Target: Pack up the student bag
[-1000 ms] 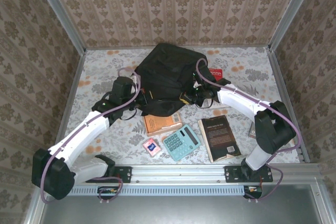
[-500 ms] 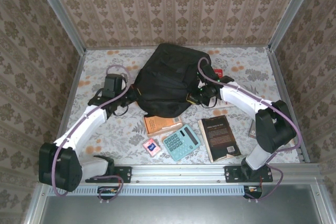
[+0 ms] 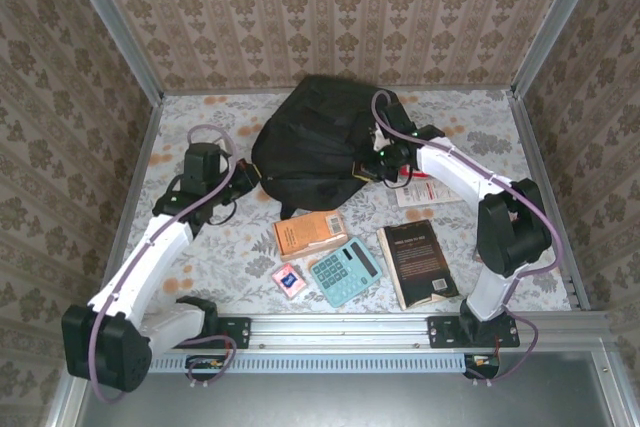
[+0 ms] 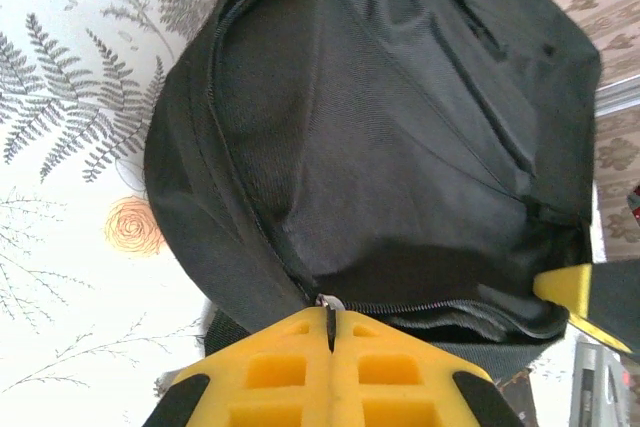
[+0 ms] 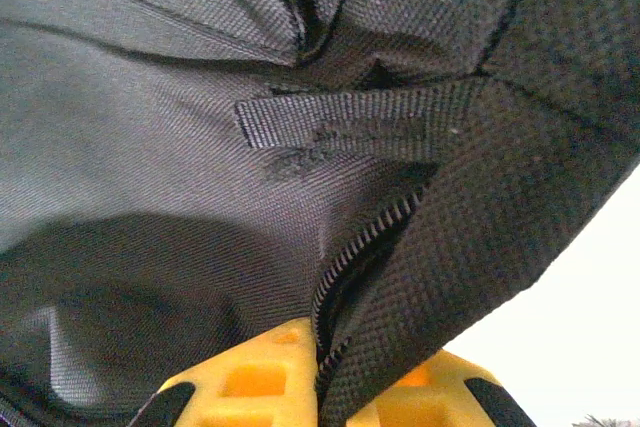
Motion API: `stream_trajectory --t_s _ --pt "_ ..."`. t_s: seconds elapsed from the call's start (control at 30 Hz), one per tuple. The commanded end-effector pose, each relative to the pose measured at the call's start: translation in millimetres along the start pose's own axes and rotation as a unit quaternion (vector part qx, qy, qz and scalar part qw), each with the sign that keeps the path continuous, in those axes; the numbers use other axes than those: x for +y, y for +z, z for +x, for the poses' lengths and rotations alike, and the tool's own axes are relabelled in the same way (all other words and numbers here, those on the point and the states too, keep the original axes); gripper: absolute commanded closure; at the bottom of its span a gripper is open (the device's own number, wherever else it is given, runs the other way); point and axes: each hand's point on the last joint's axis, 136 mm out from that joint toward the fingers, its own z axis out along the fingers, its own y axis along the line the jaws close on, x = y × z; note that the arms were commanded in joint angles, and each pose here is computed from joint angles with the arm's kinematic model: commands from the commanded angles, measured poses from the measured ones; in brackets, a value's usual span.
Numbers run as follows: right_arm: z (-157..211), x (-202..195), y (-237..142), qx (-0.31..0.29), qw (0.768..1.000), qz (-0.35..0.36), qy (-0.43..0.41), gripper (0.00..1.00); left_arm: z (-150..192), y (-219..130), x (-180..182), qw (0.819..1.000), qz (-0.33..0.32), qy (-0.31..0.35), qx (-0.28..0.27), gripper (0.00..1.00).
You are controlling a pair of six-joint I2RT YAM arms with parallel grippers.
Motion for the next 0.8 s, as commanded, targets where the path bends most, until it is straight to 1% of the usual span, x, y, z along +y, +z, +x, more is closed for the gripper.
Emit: stream_trajectory --t_s 0.0,0.13,0.23,0.3,0.43,0.47,0.53,0.6,0.67,0.7,0.77 --pt "-18.0 26.5 -17.5 -0.027 0.997 -0.027 -0.071 0.90 2.9 -16.8 -3.7 1.000 0.002 0.004 -0.003 1.00" --pt "-16.4 50.3 -23.4 -0.025 0.990 -0.031 -0.134 0.90 9.1 -25.1 -7.6 1.000 0.009 0.007 0.000 1.00" --pt "-9.5 59.0 -16.1 -0.007 0.986 -0.024 -0.168 0.90 12.9 -31.4 -11.2 1.000 0.016 0.006 0.000 1.00" --pt "-12.7 49.4 -7.8 0.000 0.987 -0.006 -0.162 0.90 14.4 -36.5 -15.6 1.000 0.024 0.007 -0.002 1.00" --pt "-32.3 19.6 -4.7 -0.014 0.991 0.037 -0.125 0.88 15.9 -44.5 -25.4 0.999 0.037 0.013 -0.005 1.00" --pt "-36.3 14.2 -4.7 -0.015 0.992 0.045 -0.115 0.85 16.6 -45.0 -27.6 0.999 0.039 0.015 -0.005 1.00" --pt "-43.4 9.4 -4.5 -0.018 0.993 0.057 -0.104 0.73 17.8 -42.0 -33.0 0.999 0.049 0.019 -0.007 1.00" --pt "-45.8 6.6 -4.3 -0.019 0.993 0.071 -0.093 0.53 20.4 -34.8 -36.7 0.998 0.053 0.022 -0.004 1.00" --pt "-48.7 1.3 -11.8 -0.034 0.992 0.093 -0.073 0.41 22.5 -26.7 -40.8 0.998 0.057 0.023 0.002 1.00" --pt "-49.8 -1.8 -19.3 -0.048 0.991 0.109 -0.064 0.38 20.9 -23.3 -42.1 0.998 0.059 0.022 0.002 1.00" --pt "-49.3 -3.5 -36.7 -0.074 0.988 0.128 -0.040 0.35 26.8 -18.2 -53.5 0.997 0.070 0.034 0.013 1.00"
